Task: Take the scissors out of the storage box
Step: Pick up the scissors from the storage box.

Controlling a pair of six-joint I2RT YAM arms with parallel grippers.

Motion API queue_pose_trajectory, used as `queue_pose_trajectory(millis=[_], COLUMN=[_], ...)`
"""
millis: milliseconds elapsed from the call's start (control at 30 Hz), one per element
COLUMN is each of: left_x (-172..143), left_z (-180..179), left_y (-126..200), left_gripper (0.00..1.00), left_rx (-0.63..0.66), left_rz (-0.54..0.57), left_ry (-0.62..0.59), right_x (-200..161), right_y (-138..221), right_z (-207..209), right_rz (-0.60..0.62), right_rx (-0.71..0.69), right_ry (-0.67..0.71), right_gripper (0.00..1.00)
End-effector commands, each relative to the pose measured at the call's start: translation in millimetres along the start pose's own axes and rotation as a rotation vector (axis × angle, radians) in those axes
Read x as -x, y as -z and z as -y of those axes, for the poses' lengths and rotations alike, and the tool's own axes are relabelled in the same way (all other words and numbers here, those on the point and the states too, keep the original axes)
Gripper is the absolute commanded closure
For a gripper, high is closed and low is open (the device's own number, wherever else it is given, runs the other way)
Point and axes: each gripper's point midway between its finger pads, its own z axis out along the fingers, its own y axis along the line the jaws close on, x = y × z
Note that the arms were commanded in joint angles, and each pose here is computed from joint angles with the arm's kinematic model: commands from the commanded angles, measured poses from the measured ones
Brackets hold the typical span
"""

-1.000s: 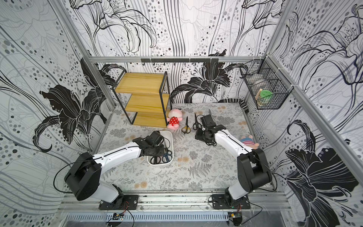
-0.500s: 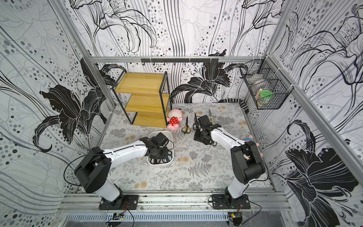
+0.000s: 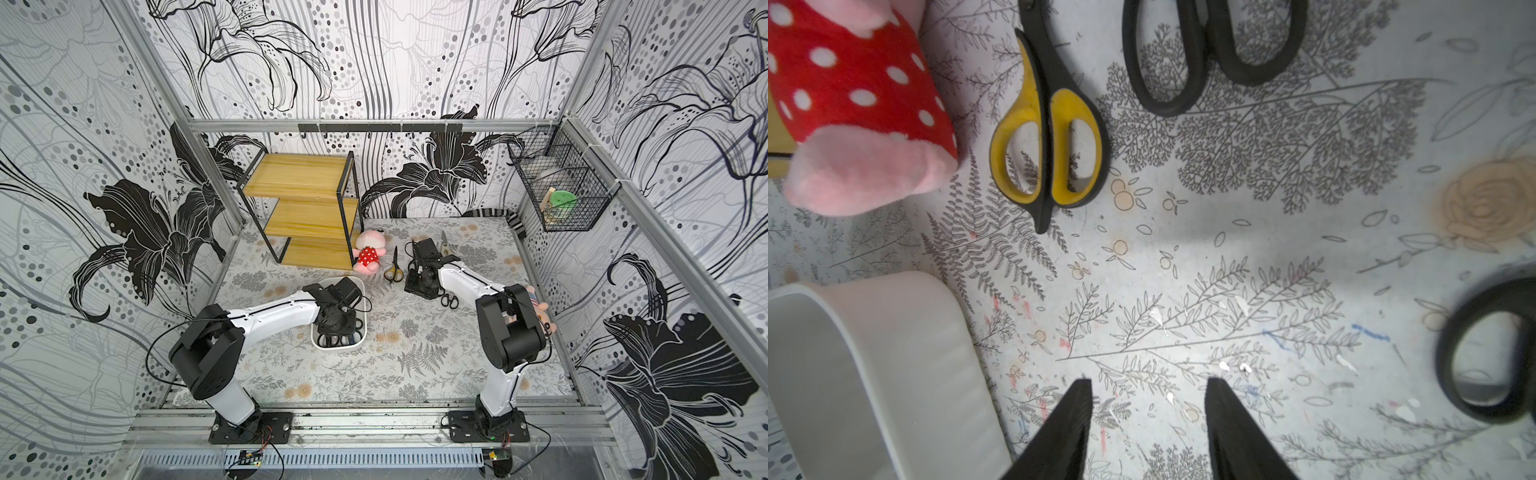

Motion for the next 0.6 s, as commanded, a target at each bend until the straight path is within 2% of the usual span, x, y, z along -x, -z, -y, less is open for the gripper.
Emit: queue_pose_trajectory(millis=[0, 567], left_x=[-5, -14], left_z=[-4, -5], left_y=[9, -23], left_gripper=[0.64, 0.69], left_rx=[0.000, 0.003], left_rz=[0.003, -0.043], left_ry=[0.015, -0.024], right_x=[-3, -10], right_y=[-6, 2], right_z=[-9, -6], right_rz=[-0.024, -0.011], right_rx=[0.022, 0.005], right_ry=[0.025, 0.023], right_gripper=[0.51, 0.52])
